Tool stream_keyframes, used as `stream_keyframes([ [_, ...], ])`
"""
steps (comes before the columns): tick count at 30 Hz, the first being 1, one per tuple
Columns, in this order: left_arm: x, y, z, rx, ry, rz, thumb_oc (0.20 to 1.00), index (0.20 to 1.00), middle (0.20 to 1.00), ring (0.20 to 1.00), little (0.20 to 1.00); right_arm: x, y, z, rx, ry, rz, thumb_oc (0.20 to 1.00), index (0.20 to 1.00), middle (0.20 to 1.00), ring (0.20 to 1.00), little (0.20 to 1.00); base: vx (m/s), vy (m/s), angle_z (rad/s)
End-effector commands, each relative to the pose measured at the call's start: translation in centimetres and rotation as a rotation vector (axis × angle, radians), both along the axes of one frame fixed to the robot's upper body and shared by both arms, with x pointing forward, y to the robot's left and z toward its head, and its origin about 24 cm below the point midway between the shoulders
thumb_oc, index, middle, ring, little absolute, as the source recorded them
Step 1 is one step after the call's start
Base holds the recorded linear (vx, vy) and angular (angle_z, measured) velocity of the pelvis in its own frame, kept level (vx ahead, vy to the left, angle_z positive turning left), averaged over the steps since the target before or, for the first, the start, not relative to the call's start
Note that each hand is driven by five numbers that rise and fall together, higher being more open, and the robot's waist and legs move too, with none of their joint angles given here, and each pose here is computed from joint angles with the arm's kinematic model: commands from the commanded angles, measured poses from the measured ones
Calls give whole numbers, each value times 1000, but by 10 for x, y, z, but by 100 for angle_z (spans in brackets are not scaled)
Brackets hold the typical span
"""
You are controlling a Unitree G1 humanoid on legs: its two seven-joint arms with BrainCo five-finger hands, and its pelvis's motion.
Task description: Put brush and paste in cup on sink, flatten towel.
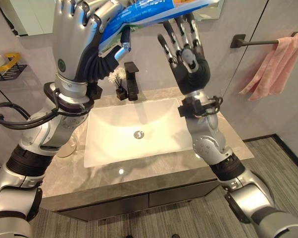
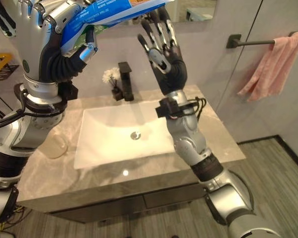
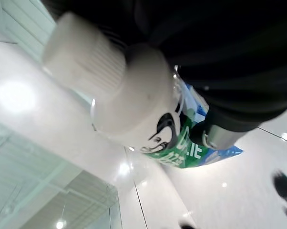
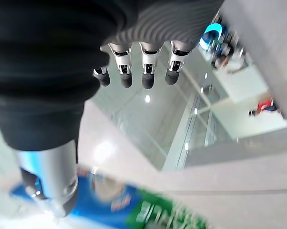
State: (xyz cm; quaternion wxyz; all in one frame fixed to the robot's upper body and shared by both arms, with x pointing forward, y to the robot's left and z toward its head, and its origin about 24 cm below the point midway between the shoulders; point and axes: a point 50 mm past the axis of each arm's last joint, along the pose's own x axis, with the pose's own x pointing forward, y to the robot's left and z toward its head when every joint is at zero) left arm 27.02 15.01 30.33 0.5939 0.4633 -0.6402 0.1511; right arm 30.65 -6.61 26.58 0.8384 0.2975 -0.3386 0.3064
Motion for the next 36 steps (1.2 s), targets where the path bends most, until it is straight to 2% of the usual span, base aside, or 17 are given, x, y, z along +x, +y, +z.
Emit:
stream_keyframes([
  [1,6,5,28,-69,-69,14,200,200,200,200,200,-15,14,44,57,-181,64,1000,1000,1000,1000,1000,0,0,0],
  [12,21,3,6,-63,93,-10,200,200,200,200,200,-26,42,59,72,-210,177,1000,1000,1000,1000,1000,4,2,1],
  [20,26,6,-5,-68,167,-8,200,200,200,200,200,-20,42,51,81,-154,180,1000,1000,1000,1000,1000,5,3,3],
  [21,26,6,-6,-68,170,-4,200,200,200,200,200,-19,40,48,89,-140,174,846,846,846,846,846,0,0,0],
  [22,26,7,-8,-69,178,-3,200,200,200,200,200,-17,39,47,98,-127,171,642,642,642,642,642,0,0,0],
  [23,27,7,-10,-71,186,2,200,200,200,200,200,-16,39,45,105,-113,167,642,642,642,642,642,0,0,0],
  [24,27,8,-10,-70,188,2,200,200,200,200,200,-15,38,43,111,-103,164,369,369,369,369,369,0,0,0],
  [25,27,7,-12,-69,195,1,200,200,200,200,200,-14,38,40,122,-86,165,235,235,235,235,235,0,0,0],
  [26,27,8,-12,-70,195,2,200,200,200,200,200,-14,37,40,123,-85,161,200,200,200,200,200,0,0,0],
  [36,24,12,-21,-102,217,-5,200,200,200,200,200,-12,32,33,130,-66,137,200,200,200,200,200,0,0,0],
])
